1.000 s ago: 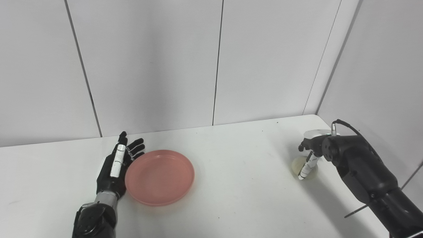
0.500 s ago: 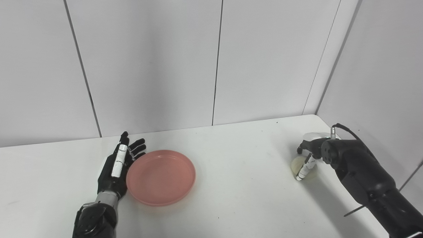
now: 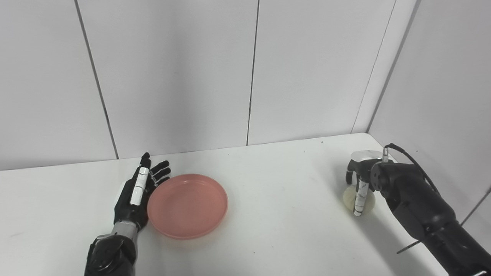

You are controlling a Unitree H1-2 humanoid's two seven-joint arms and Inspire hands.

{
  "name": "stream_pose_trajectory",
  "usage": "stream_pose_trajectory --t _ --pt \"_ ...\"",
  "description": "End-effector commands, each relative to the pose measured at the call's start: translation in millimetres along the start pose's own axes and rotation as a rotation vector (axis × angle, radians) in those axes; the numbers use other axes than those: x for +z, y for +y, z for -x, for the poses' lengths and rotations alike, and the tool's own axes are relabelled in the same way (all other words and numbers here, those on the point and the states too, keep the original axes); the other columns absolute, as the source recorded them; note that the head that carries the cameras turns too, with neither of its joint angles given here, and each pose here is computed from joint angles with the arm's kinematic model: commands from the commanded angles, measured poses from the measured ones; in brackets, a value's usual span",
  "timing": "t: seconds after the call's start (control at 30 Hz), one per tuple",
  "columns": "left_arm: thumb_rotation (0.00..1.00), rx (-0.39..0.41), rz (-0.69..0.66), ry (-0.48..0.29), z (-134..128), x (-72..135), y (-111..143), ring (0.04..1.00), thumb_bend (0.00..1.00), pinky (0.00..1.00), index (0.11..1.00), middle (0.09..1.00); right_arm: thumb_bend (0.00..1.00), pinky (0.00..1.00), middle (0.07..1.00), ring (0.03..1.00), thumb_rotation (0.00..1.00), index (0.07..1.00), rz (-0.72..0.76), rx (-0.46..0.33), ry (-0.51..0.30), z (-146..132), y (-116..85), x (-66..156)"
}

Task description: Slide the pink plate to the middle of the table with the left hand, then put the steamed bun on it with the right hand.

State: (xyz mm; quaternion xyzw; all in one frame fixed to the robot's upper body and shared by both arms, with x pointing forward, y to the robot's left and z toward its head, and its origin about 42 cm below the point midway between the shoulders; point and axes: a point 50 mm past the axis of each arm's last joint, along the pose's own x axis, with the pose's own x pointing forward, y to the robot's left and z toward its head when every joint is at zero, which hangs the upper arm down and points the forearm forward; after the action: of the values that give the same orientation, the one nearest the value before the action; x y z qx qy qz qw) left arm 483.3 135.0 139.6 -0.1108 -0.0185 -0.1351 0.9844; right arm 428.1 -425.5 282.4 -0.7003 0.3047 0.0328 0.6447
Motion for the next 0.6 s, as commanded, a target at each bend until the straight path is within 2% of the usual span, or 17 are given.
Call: stream_pose_trajectory --t 0.0,0.03,0.1,0.3,0.37,0.43,0.5,0.57 --pt "0.78 -0.009 -0.009 0.003 -3 5 -1 0.802 0.81 0.78 0.986 0.788 0.53 0.21 0.513 0.388 0.00 0.571 0.013 -0.015 0.017 4 -11 -4" --pt "0.78 -0.009 -0.010 0.003 -3 5 -1 0.800 0.81 0.77 0.988 0.789 0.52 0.21 0.496 0.376 0.00 0.559 0.016 -0.014 0.018 4 -11 -5" --pt "0.78 -0.010 -0.012 0.005 -3 5 -1 0.794 0.81 0.77 0.986 0.784 0.52 0.22 0.463 0.436 0.00 0.522 0.017 -0.015 0.017 4 -12 -5" --pt "0.78 -0.009 -0.010 0.010 -3 4 -1 0.790 0.82 0.76 0.987 0.785 0.52 0.21 0.438 0.447 0.00 0.522 0.007 -0.028 0.006 7 -15 -6" --pt "0.79 -0.008 -0.010 0.011 -4 4 -2 0.785 0.81 0.76 0.986 0.781 0.51 0.19 0.469 0.393 0.00 0.521 0.013 -0.043 -0.006 10 -17 -3" --pt "0.79 -0.010 -0.009 0.010 -3 4 -2 0.784 0.81 0.75 0.986 0.780 0.52 0.19 0.494 0.396 0.00 0.500 0.013 -0.066 -0.028 15 -22 0" --pt "0.78 -0.012 -0.009 0.009 -3 4 -3 0.787 0.82 0.75 0.990 0.785 0.51 0.22 0.472 0.373 0.00 0.535 0.007 -0.094 -0.061 22 -28 3" --pt "0.79 -0.011 -0.012 0.010 -4 4 -3 0.783 0.82 0.75 0.987 0.780 0.51 0.22 0.493 0.378 0.00 0.543 0.004 -0.122 -0.095 30 -35 8"
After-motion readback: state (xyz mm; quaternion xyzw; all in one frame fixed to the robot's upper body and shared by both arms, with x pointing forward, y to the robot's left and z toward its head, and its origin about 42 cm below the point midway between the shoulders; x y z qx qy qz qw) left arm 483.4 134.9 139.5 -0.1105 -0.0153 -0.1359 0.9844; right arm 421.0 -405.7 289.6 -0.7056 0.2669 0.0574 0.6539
